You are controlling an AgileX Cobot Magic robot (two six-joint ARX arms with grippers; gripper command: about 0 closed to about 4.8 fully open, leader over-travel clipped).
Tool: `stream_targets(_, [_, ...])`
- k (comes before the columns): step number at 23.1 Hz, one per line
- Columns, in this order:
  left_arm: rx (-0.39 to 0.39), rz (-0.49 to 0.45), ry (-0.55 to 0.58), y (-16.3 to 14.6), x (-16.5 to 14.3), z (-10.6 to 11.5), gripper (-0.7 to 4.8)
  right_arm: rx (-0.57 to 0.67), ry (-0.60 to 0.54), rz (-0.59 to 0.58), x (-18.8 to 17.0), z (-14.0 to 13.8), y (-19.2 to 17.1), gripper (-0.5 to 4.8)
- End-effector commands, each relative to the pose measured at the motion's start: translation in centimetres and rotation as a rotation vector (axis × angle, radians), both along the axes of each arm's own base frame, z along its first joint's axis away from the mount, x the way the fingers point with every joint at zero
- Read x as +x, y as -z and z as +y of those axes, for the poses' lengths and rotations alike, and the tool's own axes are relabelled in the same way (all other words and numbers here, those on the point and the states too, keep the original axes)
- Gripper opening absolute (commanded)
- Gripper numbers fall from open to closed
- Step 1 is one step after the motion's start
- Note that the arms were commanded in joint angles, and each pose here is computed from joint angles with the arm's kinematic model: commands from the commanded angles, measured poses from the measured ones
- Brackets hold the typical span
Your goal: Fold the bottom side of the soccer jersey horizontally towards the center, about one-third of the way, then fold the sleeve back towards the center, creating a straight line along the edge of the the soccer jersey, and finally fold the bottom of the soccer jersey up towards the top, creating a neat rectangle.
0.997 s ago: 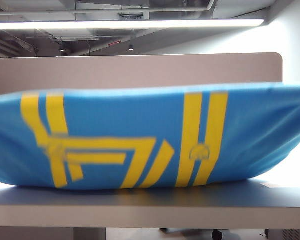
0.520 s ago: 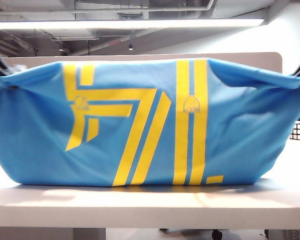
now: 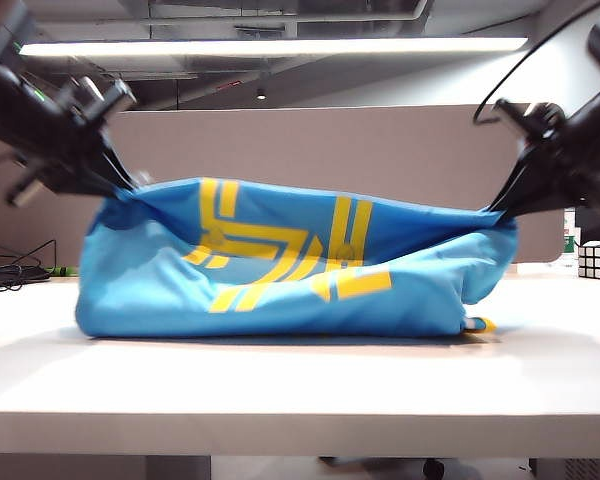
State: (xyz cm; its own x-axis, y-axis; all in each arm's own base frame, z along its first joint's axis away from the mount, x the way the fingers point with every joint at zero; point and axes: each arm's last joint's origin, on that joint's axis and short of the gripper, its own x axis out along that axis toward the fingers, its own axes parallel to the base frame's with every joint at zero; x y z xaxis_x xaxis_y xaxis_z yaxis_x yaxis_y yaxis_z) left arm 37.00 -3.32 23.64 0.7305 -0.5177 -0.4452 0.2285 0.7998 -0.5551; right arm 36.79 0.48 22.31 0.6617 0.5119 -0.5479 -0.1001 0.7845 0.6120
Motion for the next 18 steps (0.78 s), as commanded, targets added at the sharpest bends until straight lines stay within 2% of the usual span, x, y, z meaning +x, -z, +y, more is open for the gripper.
stream_targets(1, [0.016, -0.12, 0.005, 0.4, 2.6, 0.1, 1.49, -0.001, -0.01, -0.115, 2.6, -0.1, -0.6, 1.34])
stream_targets(2, [0.014, -0.174, 0.003, 0.6, 3.7, 0.0, 3.1, -0.001, -0.011, -0.162, 3.7, -0.2, -0.8, 2.45])
stream_targets(3, [0.013, -0.196, 0.001, 0.6, 4.1, 0.1, 3.77, 0.004, -0.014, -0.185, 4.2, -0.3, -1.1, 3.03])
stream_targets(4, [0.009, -0.211, 0.001, 0.3, 4.3, 0.5, 3.93, 0.006, -0.017, -0.201, 4.5, -0.4, -1.7, 3.11])
stream_targets(6, [-0.022, -0.239, 0.051, -0.9, 3.9, 1.1, 3.88, 0.043, -0.063, -0.23, 4.3, -0.8, -3.1, 3.01])
stream_targets(7, [-0.033, -0.254, 0.071, -1.7, 3.5, 1.4, 3.31, 0.051, -0.072, -0.241, 3.9, -0.9, -3.9, 3.01])
stream_targets(8, [-0.038, -0.275, 0.088, -2.7, 3.1, 1.7, 2.27, 0.046, -0.073, -0.245, 3.3, -0.9, -4.7, 2.85])
stream_targets(11, [0.005, -0.366, 0.142, -5.7, 1.2, 1.8, 1.28, 0.012, -0.106, -0.269, 1.4, -0.8, -7.0, 1.99])
stream_targets(12, [0.05, -0.4, 0.177, -7.2, -0.1, 1.8, -0.19, -0.02, -0.129, -0.285, 0.2, -0.7, -8.1, 1.38])
stream_targets(14, [0.124, -0.448, 0.201, -9.3, -2.7, 1.8, -0.06, -0.078, -0.153, -0.326, -2.2, -0.5, -10.0, 0.06])
stream_targets(18, [0.193, -0.523, 0.12, -12.2, -9.1, 2.0, -0.06, -0.198, -0.102, -0.441, -8.4, -0.5, -12.7, -0.01])
